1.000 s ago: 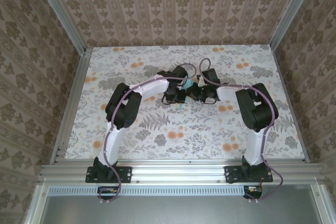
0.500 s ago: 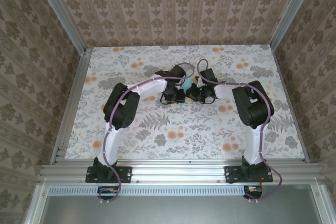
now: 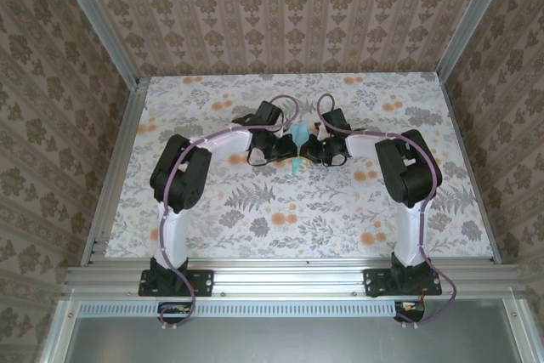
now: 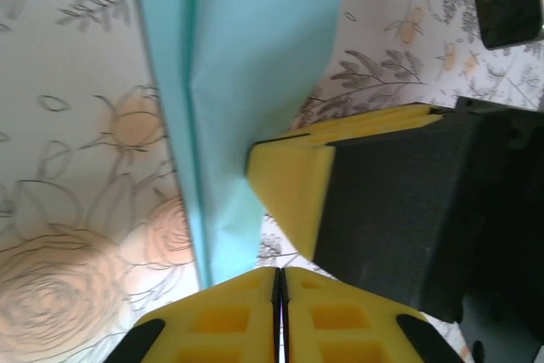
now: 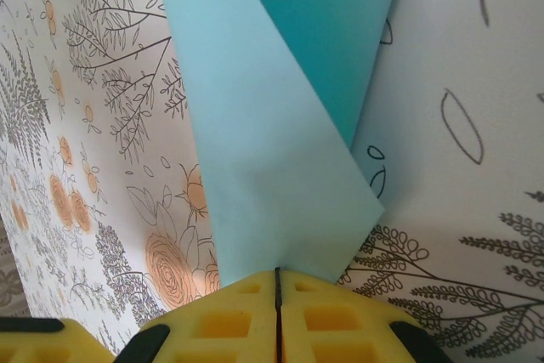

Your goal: Fold a paper plane with a square sheet of paper (pick it up from the middle)

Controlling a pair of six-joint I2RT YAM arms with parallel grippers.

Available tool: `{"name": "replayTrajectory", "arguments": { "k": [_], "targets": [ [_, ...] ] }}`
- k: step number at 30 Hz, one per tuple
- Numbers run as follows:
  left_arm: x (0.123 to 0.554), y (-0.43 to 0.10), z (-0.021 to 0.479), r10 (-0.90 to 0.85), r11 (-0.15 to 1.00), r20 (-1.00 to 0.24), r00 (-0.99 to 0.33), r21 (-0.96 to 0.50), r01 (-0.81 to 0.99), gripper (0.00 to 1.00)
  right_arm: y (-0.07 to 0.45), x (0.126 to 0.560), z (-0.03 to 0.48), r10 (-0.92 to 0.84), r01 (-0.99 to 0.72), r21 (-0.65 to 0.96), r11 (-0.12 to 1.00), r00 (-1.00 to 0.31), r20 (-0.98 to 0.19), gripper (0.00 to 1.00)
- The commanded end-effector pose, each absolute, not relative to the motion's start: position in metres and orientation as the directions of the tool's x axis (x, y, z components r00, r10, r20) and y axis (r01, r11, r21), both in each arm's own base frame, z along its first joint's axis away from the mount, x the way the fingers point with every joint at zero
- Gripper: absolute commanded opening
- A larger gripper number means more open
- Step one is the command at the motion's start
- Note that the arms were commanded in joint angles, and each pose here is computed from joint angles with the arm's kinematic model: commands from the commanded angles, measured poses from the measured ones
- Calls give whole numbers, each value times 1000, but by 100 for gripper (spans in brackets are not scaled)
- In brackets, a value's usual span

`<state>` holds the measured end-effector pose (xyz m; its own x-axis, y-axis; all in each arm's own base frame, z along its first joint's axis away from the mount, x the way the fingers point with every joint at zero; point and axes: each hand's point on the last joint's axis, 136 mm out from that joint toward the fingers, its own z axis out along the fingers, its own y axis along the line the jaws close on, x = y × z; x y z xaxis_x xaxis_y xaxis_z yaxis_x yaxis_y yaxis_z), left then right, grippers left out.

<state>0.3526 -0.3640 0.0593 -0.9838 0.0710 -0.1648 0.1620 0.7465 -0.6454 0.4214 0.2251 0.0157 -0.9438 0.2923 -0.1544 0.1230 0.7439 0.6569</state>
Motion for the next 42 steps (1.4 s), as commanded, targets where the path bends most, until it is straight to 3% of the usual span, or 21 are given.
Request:
{"name": "replayTrajectory", "arguments": {
  "k": [1,18,42],
  "targets": [
    [345,-371,48,84,714,-118,-990,-685,142,10,213,406,-19,294,195,575,795,-952,-82,9],
    [318,-357,3,122,788,-14,-992,-607,106,8,213,407,-24,301,214,566,796,-951,-64,9],
    [268,-341,14,158,829,22,-987,-546,120,12,208,405,-29,321,249,533,809,-946,-46,9]
  ]
}}
